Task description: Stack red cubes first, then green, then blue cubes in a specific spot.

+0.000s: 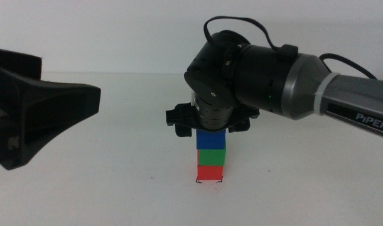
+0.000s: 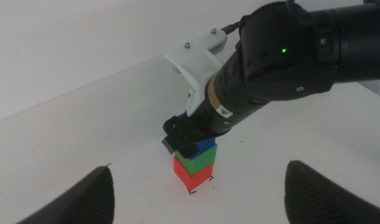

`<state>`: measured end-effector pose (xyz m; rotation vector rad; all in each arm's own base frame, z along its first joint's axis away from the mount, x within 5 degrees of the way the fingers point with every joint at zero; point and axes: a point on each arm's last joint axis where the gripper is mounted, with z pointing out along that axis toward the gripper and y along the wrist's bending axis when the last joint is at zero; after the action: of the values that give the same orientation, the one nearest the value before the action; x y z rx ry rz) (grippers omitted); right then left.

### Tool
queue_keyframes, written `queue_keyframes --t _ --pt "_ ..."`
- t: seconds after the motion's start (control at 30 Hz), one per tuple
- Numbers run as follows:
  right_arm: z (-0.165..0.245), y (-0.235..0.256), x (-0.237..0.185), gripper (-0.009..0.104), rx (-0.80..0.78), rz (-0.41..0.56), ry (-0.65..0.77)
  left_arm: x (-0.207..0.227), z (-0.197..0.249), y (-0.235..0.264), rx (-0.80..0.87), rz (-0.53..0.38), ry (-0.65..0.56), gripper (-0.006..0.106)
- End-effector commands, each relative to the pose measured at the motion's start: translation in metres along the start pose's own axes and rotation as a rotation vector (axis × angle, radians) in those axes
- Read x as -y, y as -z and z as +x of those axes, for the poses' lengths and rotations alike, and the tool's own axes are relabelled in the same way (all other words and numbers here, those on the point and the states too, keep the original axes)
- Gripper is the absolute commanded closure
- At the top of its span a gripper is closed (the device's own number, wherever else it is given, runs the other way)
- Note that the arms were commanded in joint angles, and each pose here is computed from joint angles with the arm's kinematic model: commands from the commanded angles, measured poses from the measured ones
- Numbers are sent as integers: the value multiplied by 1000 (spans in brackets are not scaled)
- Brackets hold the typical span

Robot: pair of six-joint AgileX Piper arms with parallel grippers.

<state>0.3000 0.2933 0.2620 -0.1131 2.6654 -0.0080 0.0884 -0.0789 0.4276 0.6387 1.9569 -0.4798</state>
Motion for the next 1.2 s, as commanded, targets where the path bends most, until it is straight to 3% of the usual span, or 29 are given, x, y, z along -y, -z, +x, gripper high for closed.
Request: queue_keyframes --t 0.0,0.1,0.3,0.53,0.67,0.77,0.83,1.17 --pt "-2 0 2 15 19 22 13 0 -1 1 17 4 4 7" --pt "-6 23 10 2 59 -10 -3 0 -1 1 17 4 4 7" --pt "5 100 77 2 189 -101 -20 0 -1 1 17 4 4 7" --pt "77 132 206 2 374 -178 -46 0 -1 1 17 4 4 7" --pt "129 134 255 2 536 -123 -73 0 -1 1 17 4 4 7" --pt "155 138 265 2 644 -112 -123 0 -1 1 17 4 4 7" --pt "163 139 264 2 702 -107 -72 0 -1 1 17 4 4 7" --pt "171 149 265 2 776 -80 -29 0 -1 1 17 4 4 7"
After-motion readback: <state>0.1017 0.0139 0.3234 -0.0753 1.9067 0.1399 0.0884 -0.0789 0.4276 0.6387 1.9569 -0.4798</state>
